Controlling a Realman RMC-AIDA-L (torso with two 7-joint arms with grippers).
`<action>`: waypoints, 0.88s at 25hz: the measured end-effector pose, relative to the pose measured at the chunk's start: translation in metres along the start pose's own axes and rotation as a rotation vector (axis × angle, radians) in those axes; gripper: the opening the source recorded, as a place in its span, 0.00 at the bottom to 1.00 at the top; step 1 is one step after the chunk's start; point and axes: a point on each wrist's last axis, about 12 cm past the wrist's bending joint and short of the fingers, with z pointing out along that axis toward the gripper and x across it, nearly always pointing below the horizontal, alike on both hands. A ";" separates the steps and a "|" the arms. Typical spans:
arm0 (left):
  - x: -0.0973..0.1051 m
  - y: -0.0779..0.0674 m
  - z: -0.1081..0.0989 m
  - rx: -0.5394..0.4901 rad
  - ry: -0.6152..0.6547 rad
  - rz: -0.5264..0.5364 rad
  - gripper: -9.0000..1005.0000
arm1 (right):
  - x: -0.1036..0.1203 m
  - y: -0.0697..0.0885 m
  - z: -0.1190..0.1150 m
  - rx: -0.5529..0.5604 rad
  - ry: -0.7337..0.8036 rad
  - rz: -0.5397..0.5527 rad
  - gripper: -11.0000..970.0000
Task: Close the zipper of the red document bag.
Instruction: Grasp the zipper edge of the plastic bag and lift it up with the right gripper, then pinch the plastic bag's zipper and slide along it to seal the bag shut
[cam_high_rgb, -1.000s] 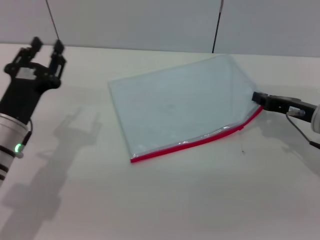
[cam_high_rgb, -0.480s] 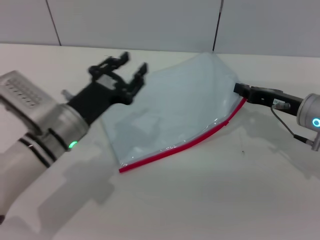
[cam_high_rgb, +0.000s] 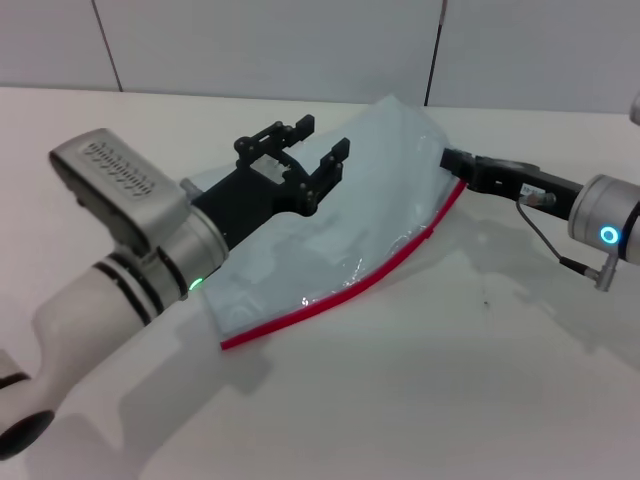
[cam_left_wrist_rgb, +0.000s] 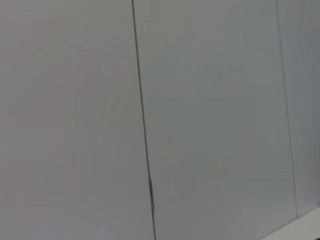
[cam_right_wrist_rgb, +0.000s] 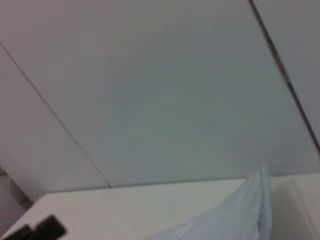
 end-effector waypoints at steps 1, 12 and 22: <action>0.000 0.000 0.003 0.002 0.009 0.002 0.51 | 0.000 0.000 0.000 0.000 0.000 0.000 0.12; -0.001 -0.020 0.030 0.073 0.108 -0.009 0.51 | -0.003 0.010 0.008 -0.039 0.001 -0.005 0.11; 0.012 -0.028 0.019 0.127 0.161 0.108 0.51 | -0.006 0.008 0.007 -0.028 -0.034 0.008 0.11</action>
